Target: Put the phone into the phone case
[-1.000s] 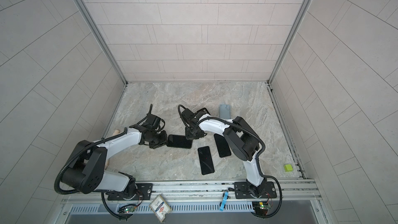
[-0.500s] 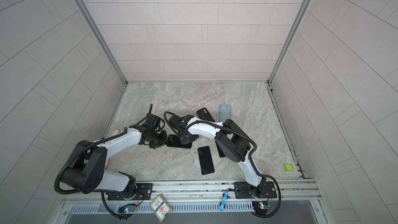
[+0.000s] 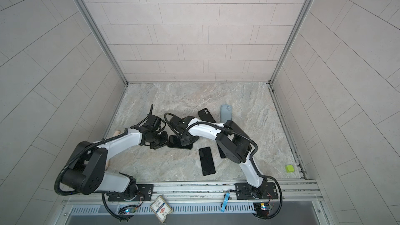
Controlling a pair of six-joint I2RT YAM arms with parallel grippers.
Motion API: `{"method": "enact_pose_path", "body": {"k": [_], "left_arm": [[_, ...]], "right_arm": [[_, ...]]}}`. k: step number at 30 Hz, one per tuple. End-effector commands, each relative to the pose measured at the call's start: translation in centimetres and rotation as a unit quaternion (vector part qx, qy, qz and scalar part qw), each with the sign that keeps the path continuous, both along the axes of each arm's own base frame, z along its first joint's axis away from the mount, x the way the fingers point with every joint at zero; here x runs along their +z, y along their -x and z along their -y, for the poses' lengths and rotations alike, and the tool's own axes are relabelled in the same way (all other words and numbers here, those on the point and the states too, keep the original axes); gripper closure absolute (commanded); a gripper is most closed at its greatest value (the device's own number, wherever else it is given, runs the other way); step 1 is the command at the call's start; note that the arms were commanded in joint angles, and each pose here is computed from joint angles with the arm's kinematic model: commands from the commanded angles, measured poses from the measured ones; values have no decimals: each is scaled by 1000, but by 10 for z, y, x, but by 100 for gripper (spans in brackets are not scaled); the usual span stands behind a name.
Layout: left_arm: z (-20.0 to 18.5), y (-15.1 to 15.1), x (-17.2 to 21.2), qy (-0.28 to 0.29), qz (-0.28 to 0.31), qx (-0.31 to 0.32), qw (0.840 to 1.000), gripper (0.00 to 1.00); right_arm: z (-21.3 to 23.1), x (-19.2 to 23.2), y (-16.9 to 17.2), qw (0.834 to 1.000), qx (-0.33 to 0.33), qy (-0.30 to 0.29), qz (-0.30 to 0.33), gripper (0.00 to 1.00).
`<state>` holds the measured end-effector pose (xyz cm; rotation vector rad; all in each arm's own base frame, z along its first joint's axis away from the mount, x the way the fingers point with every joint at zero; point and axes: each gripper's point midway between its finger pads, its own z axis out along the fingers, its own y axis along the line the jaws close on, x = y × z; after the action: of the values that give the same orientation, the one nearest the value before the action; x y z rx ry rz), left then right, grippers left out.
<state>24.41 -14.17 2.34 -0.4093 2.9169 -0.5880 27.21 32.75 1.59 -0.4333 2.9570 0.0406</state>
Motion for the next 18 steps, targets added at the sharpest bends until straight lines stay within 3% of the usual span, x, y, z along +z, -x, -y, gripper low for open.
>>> {"method": "enact_pose_path", "body": {"k": [1,10,18], "left_arm": [[1,8,-15,-5,-17,-4,1000,88],[2,6,-15,-2,-15,-3,1000,88],[3,0,9,4,9,-1,1000,88]], "right_arm": [[35,-84,49,991,-18,65,-118,88],[31,-91,55,989,-24,51,-134,89],[17,-23,11,998,-17,-7,-61,89]]}}
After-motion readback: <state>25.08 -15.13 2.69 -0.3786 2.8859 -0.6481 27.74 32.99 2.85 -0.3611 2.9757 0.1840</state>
